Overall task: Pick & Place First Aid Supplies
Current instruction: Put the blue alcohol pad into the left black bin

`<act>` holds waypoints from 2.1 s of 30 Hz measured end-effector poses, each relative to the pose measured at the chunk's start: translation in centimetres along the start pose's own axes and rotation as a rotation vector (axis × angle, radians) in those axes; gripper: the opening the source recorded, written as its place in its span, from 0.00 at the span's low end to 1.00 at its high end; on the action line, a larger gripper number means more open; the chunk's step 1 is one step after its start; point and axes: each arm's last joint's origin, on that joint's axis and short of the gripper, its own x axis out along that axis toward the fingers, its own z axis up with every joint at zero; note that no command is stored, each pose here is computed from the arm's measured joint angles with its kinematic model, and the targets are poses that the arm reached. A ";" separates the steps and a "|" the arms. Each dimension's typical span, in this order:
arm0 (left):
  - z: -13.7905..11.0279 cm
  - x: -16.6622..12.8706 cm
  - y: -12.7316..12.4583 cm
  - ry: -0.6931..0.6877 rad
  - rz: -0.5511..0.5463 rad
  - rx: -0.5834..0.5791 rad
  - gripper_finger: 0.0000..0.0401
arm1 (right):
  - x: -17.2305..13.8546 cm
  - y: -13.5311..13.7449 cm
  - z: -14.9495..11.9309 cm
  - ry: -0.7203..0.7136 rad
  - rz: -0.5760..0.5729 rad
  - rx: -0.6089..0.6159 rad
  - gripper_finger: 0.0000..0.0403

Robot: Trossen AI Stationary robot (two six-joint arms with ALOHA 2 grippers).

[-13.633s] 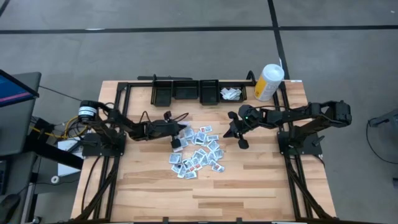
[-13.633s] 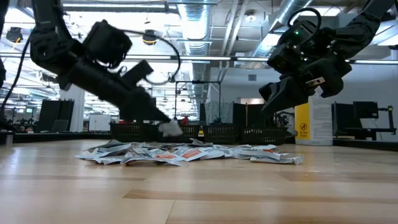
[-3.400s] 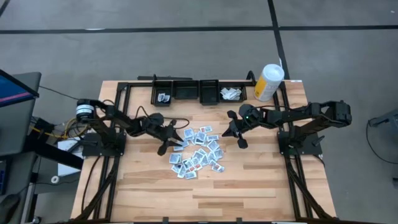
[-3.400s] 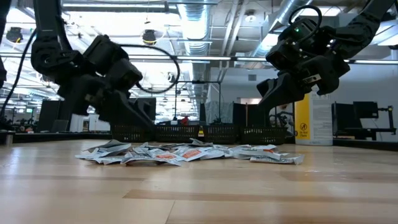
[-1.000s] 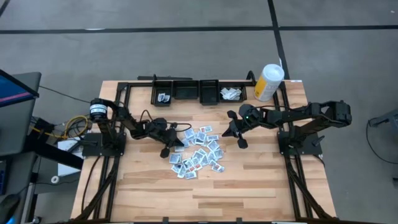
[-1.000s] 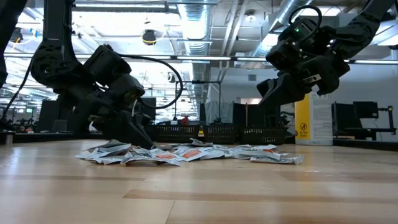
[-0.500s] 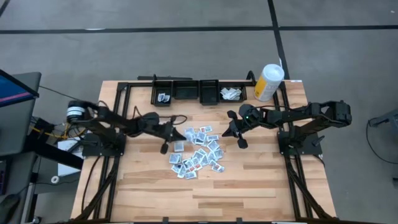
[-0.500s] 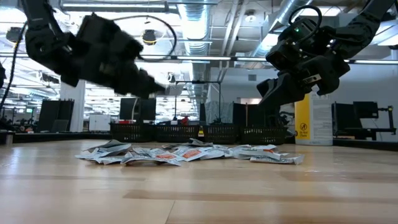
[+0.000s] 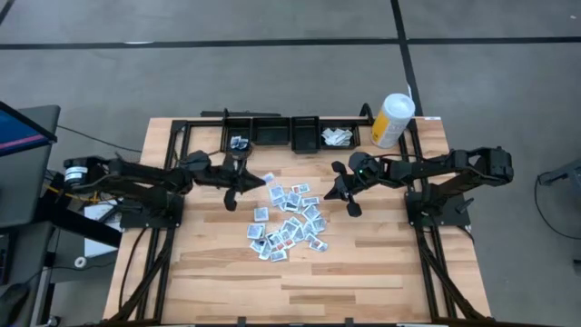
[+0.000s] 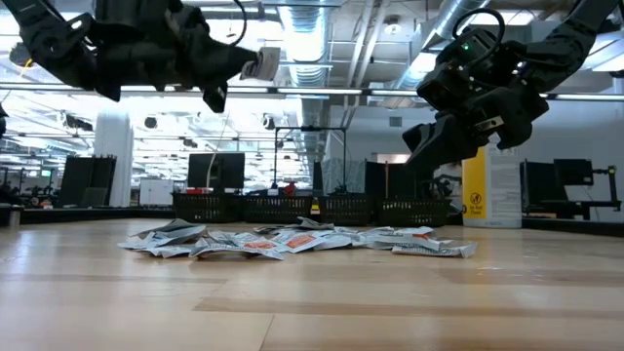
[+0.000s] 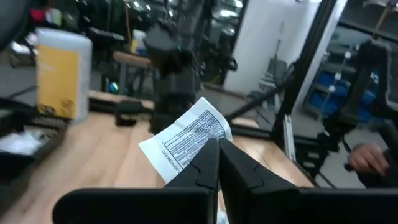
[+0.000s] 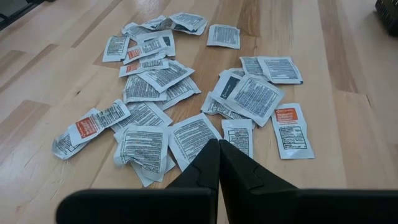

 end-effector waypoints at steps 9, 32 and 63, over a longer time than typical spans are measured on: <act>0.6 -1.5 3.1 -0.015 0.294 0.023 0.02 | 0.0 0.0 0.0 0.001 0.000 0.001 0.00; -2.5 -7.1 12.5 0.198 0.813 -0.031 0.04 | 0.0 0.0 0.0 0.001 0.001 0.000 0.00; -4.3 -7.1 13.4 0.245 0.818 -0.065 0.33 | 0.0 0.0 0.0 0.001 0.001 0.000 0.00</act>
